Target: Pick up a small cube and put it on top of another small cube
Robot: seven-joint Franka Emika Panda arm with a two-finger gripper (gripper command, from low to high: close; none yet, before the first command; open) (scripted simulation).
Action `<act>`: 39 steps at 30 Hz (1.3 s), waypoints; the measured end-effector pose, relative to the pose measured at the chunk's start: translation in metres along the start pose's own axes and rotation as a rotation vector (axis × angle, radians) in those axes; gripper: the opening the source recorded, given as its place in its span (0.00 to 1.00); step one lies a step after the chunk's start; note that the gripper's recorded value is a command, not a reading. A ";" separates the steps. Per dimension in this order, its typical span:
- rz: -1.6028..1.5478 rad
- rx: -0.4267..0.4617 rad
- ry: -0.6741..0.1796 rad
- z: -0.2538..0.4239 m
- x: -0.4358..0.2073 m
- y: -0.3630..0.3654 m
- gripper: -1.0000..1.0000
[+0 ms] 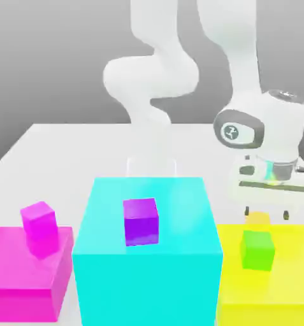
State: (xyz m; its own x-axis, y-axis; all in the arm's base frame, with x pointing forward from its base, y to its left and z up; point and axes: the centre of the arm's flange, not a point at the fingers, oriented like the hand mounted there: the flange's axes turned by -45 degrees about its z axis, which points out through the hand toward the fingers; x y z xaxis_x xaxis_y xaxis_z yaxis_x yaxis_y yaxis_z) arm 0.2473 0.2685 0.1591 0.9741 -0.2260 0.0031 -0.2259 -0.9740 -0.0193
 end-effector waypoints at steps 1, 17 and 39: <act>0.000 -0.002 0.000 0.004 0.000 0.001 0.50; -0.001 -0.003 -0.001 0.010 -0.001 0.003 0.00; 0.057 -0.083 -0.036 -0.068 0.048 0.002 0.00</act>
State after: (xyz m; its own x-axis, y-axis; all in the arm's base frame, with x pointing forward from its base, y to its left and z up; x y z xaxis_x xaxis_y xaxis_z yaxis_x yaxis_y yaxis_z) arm 0.2932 0.2548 0.2274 0.9589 -0.2822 -0.0312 -0.2798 -0.9579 0.0647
